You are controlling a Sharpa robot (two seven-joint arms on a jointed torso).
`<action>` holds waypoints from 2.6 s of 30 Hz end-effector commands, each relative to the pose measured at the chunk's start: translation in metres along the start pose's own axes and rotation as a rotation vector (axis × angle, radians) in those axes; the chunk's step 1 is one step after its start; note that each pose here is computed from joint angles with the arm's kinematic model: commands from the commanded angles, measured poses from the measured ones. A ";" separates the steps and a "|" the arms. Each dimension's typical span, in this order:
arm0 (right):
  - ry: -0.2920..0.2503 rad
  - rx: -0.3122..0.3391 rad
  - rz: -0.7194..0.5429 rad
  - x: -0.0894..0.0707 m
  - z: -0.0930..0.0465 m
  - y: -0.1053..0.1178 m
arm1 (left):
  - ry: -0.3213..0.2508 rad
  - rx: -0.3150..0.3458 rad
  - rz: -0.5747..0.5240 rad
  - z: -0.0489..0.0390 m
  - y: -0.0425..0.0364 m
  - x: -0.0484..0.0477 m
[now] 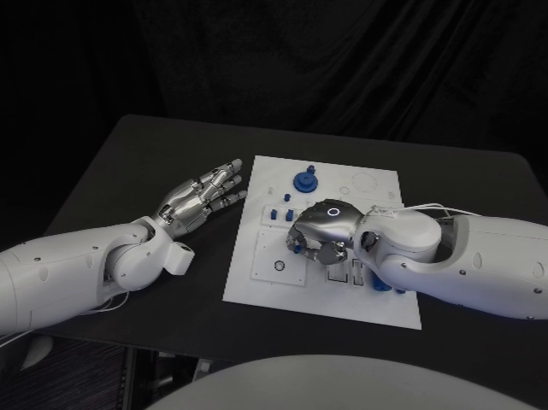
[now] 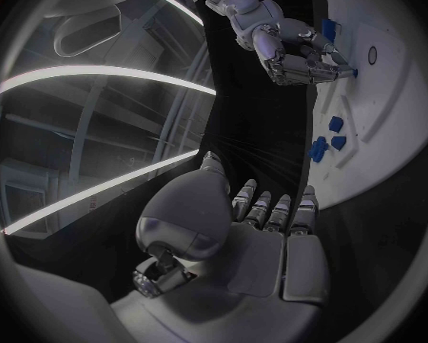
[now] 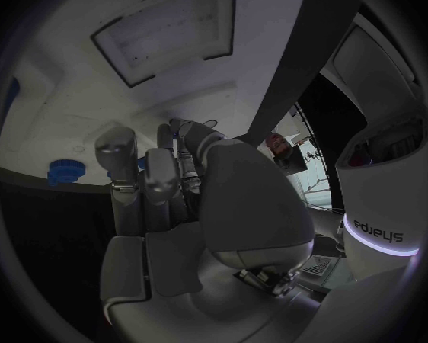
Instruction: Assemble the parts on the task board
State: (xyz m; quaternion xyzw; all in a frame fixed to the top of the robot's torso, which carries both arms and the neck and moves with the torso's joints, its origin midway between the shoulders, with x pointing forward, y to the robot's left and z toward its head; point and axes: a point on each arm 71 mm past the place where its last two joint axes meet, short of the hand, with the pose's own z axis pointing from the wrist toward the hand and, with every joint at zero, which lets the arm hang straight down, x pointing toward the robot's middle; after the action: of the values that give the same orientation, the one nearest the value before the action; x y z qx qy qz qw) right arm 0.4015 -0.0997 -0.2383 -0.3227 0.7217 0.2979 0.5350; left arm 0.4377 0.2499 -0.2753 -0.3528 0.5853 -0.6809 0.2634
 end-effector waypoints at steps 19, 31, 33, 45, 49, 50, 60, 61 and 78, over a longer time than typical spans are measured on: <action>-0.111 0.010 0.010 -0.003 -0.013 -0.011 | 0.006 0.013 -0.016 -0.0015 0.0009 0.0004; -0.162 0.182 0.094 -0.050 -0.061 -0.055 | -0.013 0.025 -0.002 -0.0033 -0.0004 -0.0007; -0.141 0.232 0.107 -0.056 -0.072 -0.066 | -0.017 0.030 0.000 -0.0037 -0.0010 -0.0004; -0.073 0.424 0.140 -0.048 -0.113 -0.114 | -0.020 0.045 0.005 -0.0023 -0.0015 0.0007; -0.053 0.437 0.154 -0.037 -0.117 -0.118 | -0.019 0.046 0.004 -0.0020 -0.0013 0.0009; -0.048 0.438 0.158 -0.034 -0.117 -0.118 | -0.019 0.047 0.004 -0.0019 -0.0013 0.0009; -0.011 0.419 0.187 -0.011 -0.119 -0.115 | -0.031 0.063 0.014 -0.0025 -0.0022 0.0000; -0.006 0.416 0.189 -0.009 -0.119 -0.115 | -0.032 0.066 0.014 -0.0025 -0.0024 -0.0001; 0.027 0.376 0.193 -0.002 -0.108 -0.111 | -0.032 0.166 0.090 -0.0052 -0.0097 0.0026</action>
State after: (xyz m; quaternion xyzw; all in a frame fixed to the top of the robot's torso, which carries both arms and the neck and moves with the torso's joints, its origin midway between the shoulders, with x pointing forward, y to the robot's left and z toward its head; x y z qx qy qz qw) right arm 0.4272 -0.2519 -0.2173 -0.1454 0.7970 0.2000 0.5510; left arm 0.4342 0.2522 -0.2775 -0.3547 0.5889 -0.6677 0.2857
